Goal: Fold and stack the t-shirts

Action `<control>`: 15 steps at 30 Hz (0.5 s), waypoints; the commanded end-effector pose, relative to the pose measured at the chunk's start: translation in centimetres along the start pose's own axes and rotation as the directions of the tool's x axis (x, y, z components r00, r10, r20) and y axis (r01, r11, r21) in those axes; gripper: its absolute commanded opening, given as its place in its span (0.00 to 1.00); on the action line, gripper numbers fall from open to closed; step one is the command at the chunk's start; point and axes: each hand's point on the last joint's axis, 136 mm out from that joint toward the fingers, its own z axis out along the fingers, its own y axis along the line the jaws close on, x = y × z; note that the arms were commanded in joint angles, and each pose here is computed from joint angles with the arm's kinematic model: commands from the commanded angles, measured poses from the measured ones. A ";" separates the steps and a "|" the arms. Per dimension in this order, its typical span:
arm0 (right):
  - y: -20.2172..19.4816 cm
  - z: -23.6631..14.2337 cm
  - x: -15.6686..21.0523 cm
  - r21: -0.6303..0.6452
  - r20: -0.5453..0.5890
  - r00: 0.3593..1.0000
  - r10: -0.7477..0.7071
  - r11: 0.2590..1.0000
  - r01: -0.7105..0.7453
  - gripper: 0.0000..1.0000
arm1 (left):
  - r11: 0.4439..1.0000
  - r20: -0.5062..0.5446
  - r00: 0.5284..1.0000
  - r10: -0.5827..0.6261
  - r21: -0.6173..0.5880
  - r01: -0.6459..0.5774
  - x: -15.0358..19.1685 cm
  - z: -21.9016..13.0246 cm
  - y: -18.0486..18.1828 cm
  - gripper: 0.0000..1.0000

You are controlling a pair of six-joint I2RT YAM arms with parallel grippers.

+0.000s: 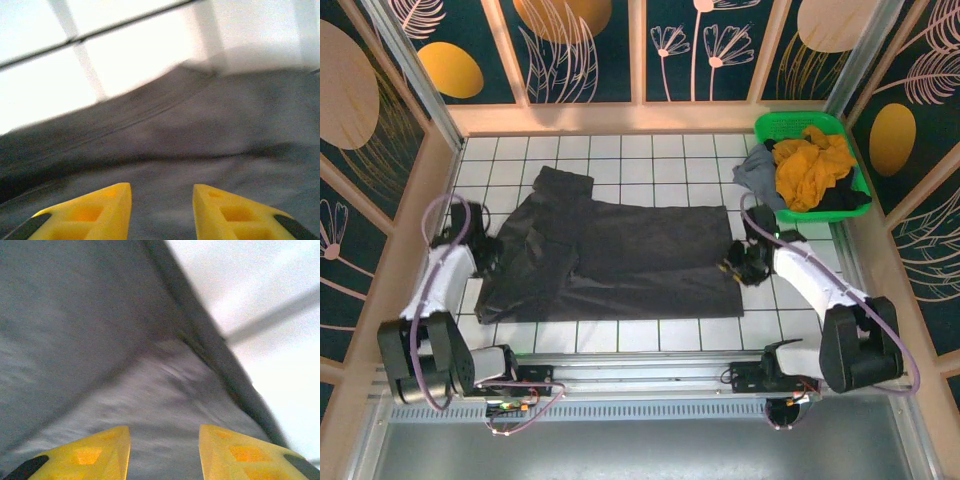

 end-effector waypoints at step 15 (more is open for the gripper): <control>12.1 1.4 -10.3 -0.168 0.120 0.976 -0.180 0.966 0.199 0.43 | 0.847 0.120 0.878 0.464 0.229 -0.479 -3.7 11.2 -25.1 0.35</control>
